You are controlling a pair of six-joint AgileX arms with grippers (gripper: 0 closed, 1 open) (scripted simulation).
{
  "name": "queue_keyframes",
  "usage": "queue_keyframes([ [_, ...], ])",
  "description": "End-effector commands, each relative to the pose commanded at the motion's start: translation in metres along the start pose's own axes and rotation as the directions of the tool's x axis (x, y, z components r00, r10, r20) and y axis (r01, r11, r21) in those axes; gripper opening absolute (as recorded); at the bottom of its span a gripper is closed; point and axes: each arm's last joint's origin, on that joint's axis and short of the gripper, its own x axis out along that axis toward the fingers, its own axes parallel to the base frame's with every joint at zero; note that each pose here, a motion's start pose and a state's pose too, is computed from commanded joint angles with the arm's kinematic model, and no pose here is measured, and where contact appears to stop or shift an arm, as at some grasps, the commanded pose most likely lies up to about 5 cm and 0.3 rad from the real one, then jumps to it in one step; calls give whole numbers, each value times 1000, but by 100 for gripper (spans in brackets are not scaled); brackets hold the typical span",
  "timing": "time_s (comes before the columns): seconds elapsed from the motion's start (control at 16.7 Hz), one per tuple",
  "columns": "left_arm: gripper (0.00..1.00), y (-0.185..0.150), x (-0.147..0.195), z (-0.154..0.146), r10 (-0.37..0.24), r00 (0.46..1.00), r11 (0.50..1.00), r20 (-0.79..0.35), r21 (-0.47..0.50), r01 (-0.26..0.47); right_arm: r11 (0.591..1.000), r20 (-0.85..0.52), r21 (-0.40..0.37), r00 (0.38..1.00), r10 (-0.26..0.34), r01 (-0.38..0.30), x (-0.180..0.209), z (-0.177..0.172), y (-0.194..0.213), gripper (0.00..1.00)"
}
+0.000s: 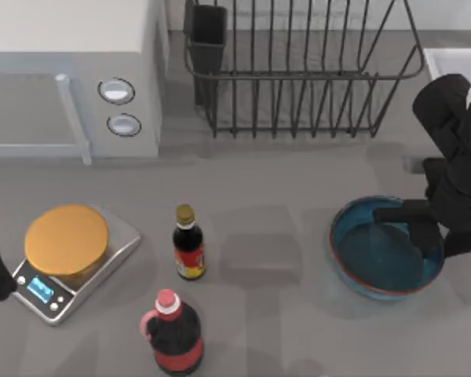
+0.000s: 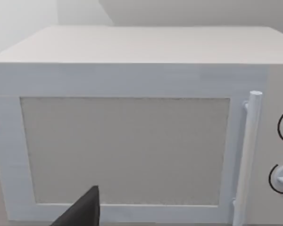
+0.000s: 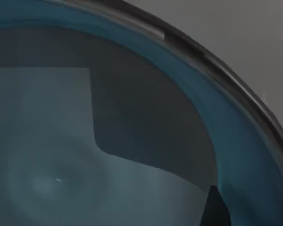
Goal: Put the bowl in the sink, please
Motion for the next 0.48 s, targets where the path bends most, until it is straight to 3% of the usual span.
queue_keyframes([
  [0.12,100,0,0,0,0,1000,1000,0,0,0,1000,0,0,1000,0,0,0,0,0,0],
  [0.48,100,0,0,0,0,1000,1000,0,0,0,1000,0,0,1000,0,0,0,0,0,0],
])
